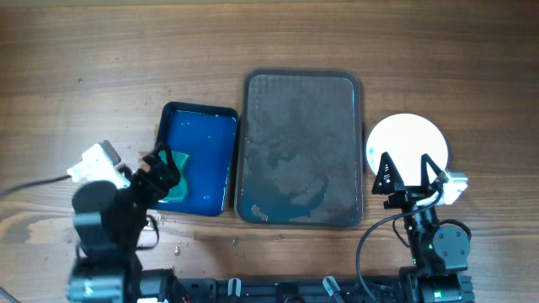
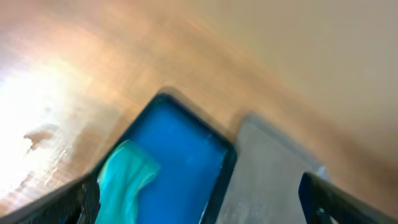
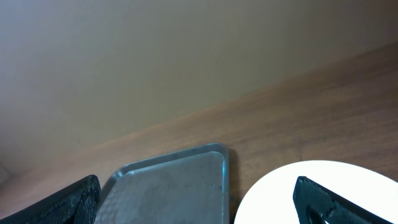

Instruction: Clean dirty plates on tray and stack at the side

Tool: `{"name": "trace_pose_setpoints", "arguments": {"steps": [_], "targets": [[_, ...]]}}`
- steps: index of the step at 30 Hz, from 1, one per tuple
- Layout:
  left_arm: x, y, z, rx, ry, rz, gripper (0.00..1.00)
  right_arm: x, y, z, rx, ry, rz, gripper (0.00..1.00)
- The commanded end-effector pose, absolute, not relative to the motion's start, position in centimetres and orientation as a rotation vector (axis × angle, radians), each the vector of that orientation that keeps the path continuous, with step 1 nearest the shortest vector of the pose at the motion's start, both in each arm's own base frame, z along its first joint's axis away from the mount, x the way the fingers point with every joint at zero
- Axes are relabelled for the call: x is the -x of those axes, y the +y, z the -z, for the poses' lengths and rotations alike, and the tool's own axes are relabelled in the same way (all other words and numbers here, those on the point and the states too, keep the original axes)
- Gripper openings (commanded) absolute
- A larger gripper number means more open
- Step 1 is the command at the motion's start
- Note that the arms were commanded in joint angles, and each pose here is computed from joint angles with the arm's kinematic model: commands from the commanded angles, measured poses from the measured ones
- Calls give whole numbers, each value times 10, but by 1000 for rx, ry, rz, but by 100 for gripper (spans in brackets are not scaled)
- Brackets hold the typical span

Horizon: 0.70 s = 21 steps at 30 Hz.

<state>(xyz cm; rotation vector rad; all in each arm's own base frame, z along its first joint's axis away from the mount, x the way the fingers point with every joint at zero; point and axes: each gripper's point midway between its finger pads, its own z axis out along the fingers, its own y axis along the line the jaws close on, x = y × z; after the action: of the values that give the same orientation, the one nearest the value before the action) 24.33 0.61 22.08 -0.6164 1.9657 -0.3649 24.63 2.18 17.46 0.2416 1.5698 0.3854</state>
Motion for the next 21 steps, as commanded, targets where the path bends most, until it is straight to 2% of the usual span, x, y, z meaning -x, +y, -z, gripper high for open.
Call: {"name": "trace_pose_setpoints", "arguments": {"steps": [1,7,21], "targets": [[-245,-5,-195,516,1842,448,100,-246,21,-177,-247,1556,-381,100],[-243,-18,-159,393,1649,526,100,-246,21,-177,-247,1556,-380,100],[-245,-18,-160,379,1614,531,100,-246,21,-177,-247,1555,-381,100]]}}
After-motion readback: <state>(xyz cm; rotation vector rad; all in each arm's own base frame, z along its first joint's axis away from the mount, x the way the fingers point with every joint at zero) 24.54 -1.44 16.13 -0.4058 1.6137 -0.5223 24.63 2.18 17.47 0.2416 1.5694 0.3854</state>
